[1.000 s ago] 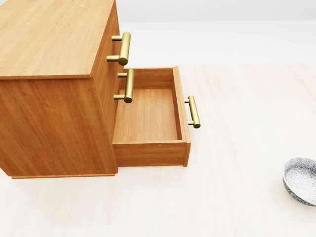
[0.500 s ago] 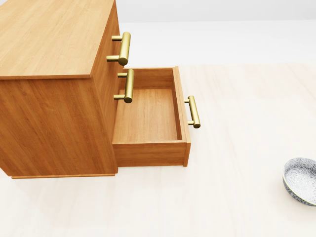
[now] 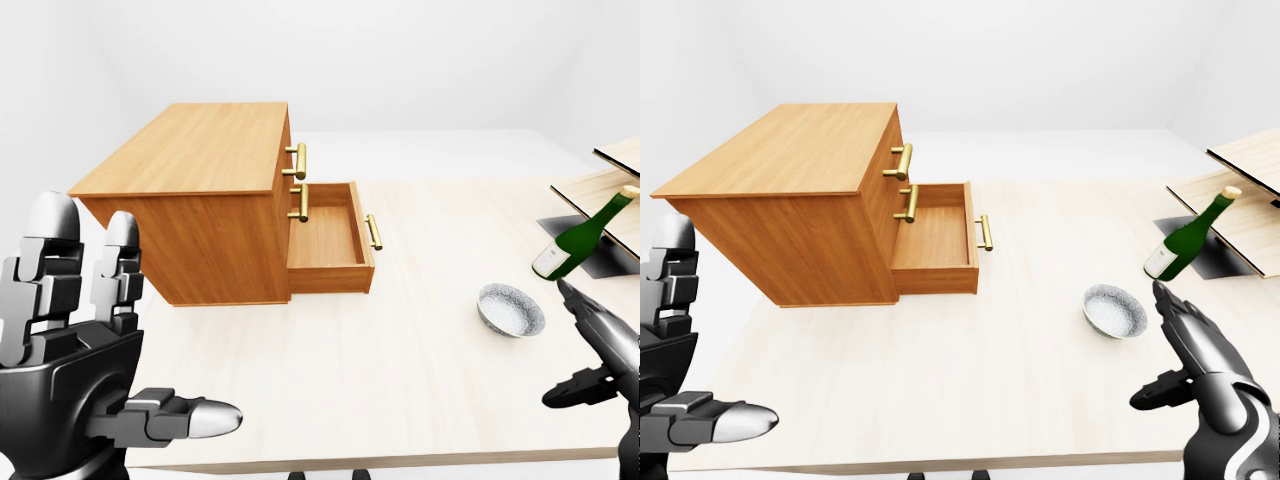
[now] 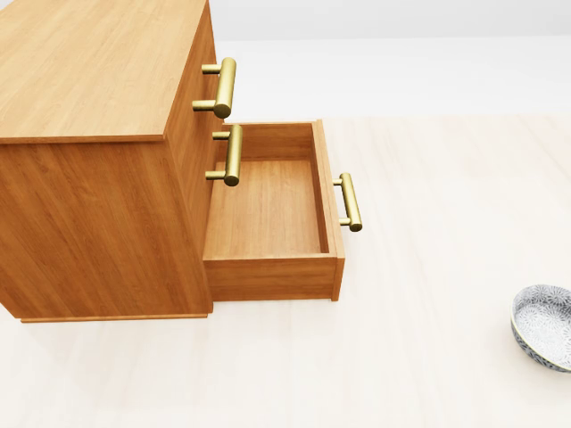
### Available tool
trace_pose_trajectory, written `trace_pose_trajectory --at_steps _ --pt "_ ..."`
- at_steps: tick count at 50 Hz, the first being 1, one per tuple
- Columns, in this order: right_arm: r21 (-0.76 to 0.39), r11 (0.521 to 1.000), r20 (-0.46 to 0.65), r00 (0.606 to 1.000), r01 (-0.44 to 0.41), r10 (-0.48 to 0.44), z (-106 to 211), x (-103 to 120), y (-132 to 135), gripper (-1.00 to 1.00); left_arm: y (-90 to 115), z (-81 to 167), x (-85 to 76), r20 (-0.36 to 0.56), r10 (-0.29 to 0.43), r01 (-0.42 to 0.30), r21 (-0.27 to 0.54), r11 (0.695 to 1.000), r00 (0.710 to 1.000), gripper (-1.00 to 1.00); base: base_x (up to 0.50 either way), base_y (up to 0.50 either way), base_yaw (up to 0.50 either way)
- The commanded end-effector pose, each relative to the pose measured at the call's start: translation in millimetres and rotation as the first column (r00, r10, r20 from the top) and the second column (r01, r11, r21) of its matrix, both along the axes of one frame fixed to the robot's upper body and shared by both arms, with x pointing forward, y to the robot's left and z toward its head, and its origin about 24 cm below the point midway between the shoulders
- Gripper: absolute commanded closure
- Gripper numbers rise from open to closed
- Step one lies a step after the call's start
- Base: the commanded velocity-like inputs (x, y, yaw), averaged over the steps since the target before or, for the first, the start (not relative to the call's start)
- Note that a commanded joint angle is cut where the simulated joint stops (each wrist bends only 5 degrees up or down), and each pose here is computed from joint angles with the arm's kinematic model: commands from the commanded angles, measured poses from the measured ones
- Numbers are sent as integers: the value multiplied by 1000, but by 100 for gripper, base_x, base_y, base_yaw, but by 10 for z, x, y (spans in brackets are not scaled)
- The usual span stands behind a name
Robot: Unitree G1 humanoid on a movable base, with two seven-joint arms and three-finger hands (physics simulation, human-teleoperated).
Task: Put the bowl on top of the cabinet.
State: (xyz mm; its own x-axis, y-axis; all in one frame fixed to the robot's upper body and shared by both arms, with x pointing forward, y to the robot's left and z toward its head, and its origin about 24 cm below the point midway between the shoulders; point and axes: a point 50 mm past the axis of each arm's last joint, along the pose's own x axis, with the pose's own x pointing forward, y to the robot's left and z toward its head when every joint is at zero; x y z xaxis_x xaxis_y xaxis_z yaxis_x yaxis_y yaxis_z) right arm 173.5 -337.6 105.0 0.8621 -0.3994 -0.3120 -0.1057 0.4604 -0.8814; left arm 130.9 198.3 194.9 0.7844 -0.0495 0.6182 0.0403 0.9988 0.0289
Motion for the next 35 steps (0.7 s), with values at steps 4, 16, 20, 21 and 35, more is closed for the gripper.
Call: trace_pose_trajectory --at_steps 4,16,20,21,35 --pt "-6 999 -14 999 -50 50 2 162 40 -100 0 -6 4 -4 0 0 -1 1000 1000 -100 0 0 0" --pt "36 995 -47 995 -89 90 -107 261 91 -99 0 10 -14 5 -3 3 2 1000 1000 -100 0 0 0" --pt "51 994 -49 994 -97 99 -125 288 92 -100 2 5 -5 3 -2 2 2 1000 1000 -100 0 0 0" --pt "58 994 -47 994 -95 98 -149 289 94 -100 3 -2 3 0 -1 1 1 1000 1000 -100 0 0 0" --pt "61 990 -65 990 -124 128 -238 366 178 -100 14 18 -19 11 4 -4 2 1000 1000 -100 0 0 0"
